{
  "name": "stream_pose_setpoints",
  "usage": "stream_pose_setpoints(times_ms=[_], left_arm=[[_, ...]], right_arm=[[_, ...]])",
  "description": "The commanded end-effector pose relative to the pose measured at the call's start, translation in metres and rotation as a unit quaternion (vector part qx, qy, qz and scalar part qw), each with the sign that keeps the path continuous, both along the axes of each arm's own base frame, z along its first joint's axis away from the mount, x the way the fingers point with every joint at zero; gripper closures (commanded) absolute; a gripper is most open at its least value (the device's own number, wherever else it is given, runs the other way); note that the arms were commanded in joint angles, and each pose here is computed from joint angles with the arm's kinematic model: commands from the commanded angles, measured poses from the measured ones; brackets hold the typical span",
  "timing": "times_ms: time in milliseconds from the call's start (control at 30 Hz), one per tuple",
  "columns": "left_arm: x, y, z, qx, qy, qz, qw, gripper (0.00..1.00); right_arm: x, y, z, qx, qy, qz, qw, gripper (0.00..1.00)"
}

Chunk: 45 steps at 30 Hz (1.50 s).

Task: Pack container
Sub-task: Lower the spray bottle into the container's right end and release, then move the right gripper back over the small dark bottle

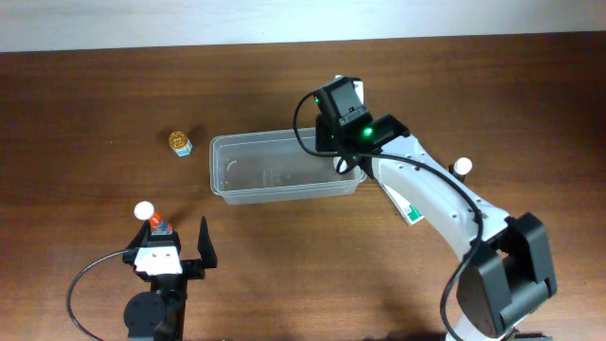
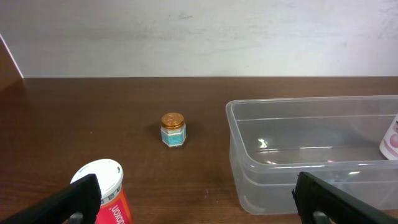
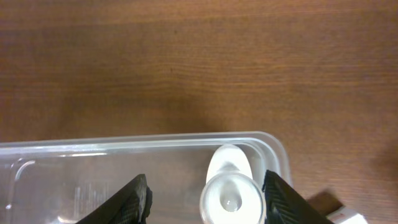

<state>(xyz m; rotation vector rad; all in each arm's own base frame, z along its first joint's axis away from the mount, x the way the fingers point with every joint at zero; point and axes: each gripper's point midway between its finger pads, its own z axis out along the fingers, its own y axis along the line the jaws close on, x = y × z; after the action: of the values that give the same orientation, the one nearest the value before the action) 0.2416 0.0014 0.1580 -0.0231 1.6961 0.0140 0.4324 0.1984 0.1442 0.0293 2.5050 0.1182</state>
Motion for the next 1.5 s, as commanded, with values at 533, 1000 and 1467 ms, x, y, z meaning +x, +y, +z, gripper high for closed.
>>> stream_pose_setpoints(times_ms=[533,1000,1467], left_arm=[[0.0,0.0,-0.003,0.001,0.001,-0.003,1.0,0.01],[0.0,0.0,-0.003,0.001,0.001,-0.003,1.0,0.01],[0.0,0.0,-0.003,0.001,0.001,-0.003,1.0,0.01]], right_arm=[[-0.083,-0.146,0.17,-0.032,-0.019,-0.091,0.995,0.37],[-0.134,-0.216,0.136,-0.052,0.072,-0.171,0.981,0.36],[-0.128,-0.232,0.001,-0.002,0.138,-0.202,0.97,0.36]])
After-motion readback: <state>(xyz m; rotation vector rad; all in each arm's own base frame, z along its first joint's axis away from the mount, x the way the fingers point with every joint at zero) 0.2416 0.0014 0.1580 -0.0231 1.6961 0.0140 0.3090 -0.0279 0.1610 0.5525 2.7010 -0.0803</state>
